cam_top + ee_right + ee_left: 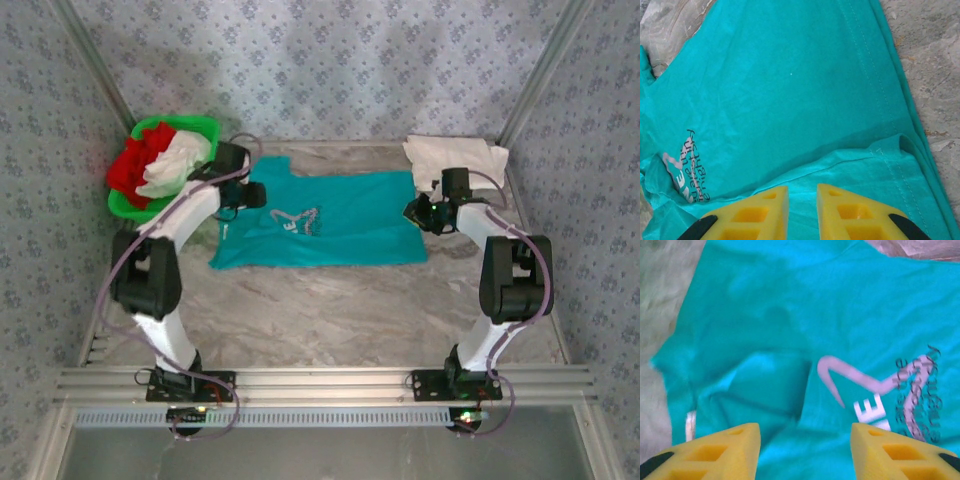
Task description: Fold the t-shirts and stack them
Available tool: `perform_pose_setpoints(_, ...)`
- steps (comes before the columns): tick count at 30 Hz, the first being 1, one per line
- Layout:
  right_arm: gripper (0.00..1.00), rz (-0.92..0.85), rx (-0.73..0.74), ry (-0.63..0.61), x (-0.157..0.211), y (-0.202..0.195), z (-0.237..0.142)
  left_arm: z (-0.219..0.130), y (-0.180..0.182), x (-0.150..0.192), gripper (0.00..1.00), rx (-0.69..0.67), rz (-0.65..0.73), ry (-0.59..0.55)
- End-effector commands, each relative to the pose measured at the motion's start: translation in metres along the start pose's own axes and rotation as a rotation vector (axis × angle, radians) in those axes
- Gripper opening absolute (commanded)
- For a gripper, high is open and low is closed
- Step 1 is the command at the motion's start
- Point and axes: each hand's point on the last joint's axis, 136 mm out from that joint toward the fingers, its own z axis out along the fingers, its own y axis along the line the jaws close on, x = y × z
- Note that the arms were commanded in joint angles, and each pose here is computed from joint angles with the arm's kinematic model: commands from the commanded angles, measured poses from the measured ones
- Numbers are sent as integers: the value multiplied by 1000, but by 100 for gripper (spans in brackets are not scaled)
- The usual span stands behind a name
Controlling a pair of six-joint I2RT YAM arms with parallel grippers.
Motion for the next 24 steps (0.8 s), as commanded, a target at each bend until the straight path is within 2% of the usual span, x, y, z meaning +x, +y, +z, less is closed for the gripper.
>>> perform_pose_setpoints(1, 25, -41, 3, 17, 7, 3, -2, -6, 7, 23, 46, 40, -85, 6)
perform_pose_setpoints(3, 25, -35, 2, 29, 9, 1, 3, 1, 6, 41, 46, 60, -94, 51)
perform_pose_setpoints(5, 25, -33, -4, 42, 10, 1, 8, 7, 5, 50, 41, 70, -82, 88)
perform_pose_setpoints(7, 25, -27, -10, 58, 12, 1, 12, 10, -1, 54, 38, 80, -54, 96)
perform_pose_setpoints(11, 26, -24, -8, 60, 13, 2, 12, 22, -1, 59, 38, 77, -93, 125)
perform_pose_setpoints(13, 26, -28, -3, 56, 13, 0, 10, 30, -5, 60, 38, 86, -65, 116)
perform_pose_setpoints(16, 26, -22, -1, 60, 14, -2, 10, 40, -4, 57, 39, 51, 27, 130)
perform_pose_setpoints(19, 26, -15, -9, 72, 16, -3, 11, 53, 4, 56, 41, -12, 104, 198)
perform_pose_setpoints(24, 26, -12, -12, 71, 17, -5, 9, 63, 20, 58, 44, -110, 157, 224)
